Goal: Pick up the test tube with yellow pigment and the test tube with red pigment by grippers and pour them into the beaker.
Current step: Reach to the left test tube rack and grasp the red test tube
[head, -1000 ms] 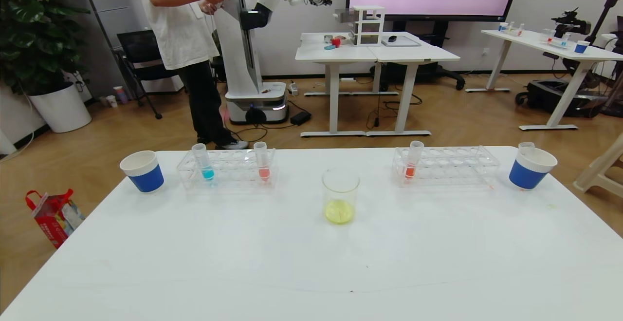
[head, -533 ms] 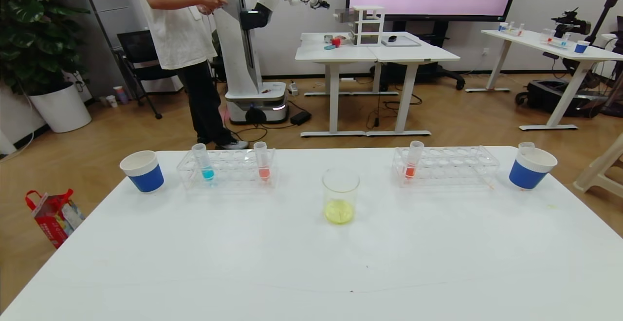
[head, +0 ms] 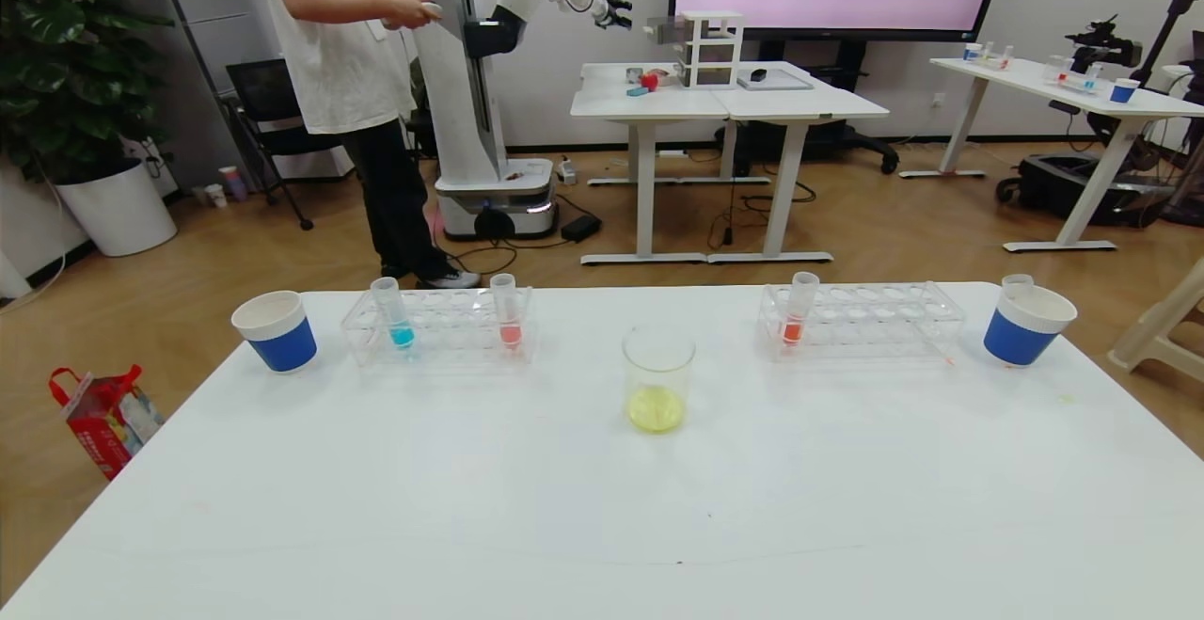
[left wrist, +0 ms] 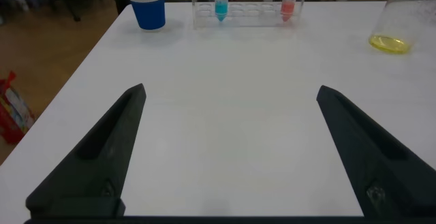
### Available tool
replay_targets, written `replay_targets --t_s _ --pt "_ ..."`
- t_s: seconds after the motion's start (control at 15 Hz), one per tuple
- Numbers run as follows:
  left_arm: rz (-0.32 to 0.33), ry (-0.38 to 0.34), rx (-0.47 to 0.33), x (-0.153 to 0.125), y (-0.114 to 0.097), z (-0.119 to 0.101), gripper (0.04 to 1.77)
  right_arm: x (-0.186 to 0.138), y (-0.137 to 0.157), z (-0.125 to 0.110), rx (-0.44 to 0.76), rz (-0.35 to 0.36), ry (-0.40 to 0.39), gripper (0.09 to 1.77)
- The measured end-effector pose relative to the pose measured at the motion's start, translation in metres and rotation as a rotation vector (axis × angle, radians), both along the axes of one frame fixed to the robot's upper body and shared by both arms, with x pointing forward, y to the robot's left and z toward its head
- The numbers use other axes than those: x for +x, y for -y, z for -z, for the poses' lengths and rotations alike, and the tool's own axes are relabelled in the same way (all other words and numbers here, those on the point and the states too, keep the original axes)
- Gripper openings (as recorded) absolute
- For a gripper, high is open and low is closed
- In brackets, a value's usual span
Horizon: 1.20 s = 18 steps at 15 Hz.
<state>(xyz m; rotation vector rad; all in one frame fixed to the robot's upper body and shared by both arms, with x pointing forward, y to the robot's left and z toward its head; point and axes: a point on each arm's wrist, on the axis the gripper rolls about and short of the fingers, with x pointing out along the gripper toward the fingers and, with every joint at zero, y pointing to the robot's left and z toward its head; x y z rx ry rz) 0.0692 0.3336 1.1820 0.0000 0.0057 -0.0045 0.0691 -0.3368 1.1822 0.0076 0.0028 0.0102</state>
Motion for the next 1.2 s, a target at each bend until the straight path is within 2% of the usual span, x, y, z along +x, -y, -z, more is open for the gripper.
replay_targets --t_s 0.2,0.47,0.6,0.73,0.8,1.0,1.2 --pt "0.007 -0.007 0.011 0.0 0.0 0.0 1.75 0.0 0.0 0.0 0.0 0.0 0.0 1.74" --pt "0.025 -0.068 0.038 0.005 0.0 -0.002 1.75 0.0 0.0 0.0 0.0 0.0 0.001 1.74" --pt "0.028 -0.028 0.034 0.002 0.001 -0.006 1.75 0.0 0.0 0.0 0.0 0.0 0.0 1.74" --pt "0.051 0.078 0.025 -0.007 0.001 -0.03 1.75 0.0 0.0 0.0 0.0 0.0 0.0 1.74" --pt "0.058 0.107 0.022 -0.009 0.001 -0.043 1.75 0.0 0.0 0.0 0.0 0.0 0.0 1.74" --pt "0.08 0.125 0.001 -0.004 0.001 -0.087 1.75 0.0 0.0 0.0 0.0 0.0 0.0 1.74" --pt "0.092 0.135 -0.011 0.025 0.002 -0.127 1.75 0.0 0.0 0.0 0.0 0.0 0.0 1.74"
